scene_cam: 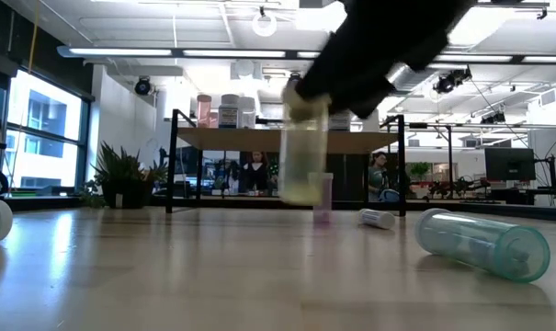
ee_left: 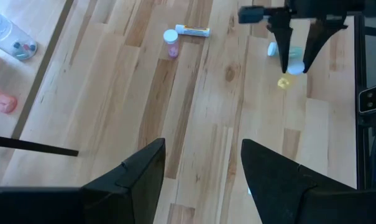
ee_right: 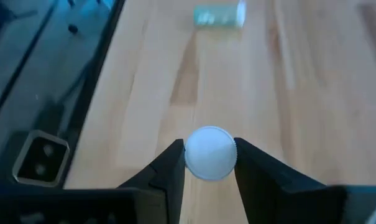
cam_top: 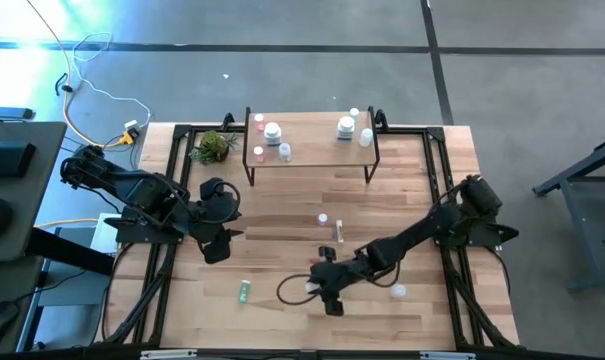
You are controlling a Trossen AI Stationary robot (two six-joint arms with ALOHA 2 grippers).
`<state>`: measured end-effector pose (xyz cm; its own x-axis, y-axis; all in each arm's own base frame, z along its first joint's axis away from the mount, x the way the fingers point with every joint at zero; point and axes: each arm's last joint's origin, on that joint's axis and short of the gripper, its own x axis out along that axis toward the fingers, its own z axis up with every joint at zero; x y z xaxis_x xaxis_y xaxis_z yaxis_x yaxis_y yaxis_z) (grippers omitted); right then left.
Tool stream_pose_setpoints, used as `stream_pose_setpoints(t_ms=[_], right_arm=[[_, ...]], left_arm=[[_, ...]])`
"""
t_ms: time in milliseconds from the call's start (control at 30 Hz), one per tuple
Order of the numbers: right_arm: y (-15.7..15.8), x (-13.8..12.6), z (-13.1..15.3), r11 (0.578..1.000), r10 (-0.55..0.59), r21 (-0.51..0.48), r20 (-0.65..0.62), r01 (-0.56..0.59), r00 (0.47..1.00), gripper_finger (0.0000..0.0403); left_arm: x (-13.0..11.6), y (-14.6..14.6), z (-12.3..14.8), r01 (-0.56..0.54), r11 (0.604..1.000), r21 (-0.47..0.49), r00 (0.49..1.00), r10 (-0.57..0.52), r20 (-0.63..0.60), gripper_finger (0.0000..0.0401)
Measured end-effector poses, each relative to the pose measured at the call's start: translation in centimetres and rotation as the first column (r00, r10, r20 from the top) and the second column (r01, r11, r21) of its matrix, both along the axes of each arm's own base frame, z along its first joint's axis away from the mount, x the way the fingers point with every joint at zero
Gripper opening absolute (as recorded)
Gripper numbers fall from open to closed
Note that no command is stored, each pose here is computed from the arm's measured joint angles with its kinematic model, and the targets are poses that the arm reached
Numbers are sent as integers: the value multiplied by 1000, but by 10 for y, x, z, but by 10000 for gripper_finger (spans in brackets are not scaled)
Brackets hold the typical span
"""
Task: Pick and place medicine bottles onto shelf by color
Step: Put the yellow pill bottle on the shelf
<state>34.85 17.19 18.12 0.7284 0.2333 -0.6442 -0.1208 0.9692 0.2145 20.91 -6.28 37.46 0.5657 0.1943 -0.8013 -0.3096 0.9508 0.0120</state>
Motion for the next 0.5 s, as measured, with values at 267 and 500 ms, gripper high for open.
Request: stream_pose_setpoints(t_ms=[267, 500], right_arm=[[-40, -1, 46, 994, -107, 33, 88, 105, 990, 111], [-87, -11, 90, 977, -215, 40, 170, 212, 962, 110]], left_arm=[[0, 0, 0, -4, 1000, 7, 1000, 4, 3, 202], [0, 1, 0, -12, 1000, 18, 1000, 12, 7, 202]])
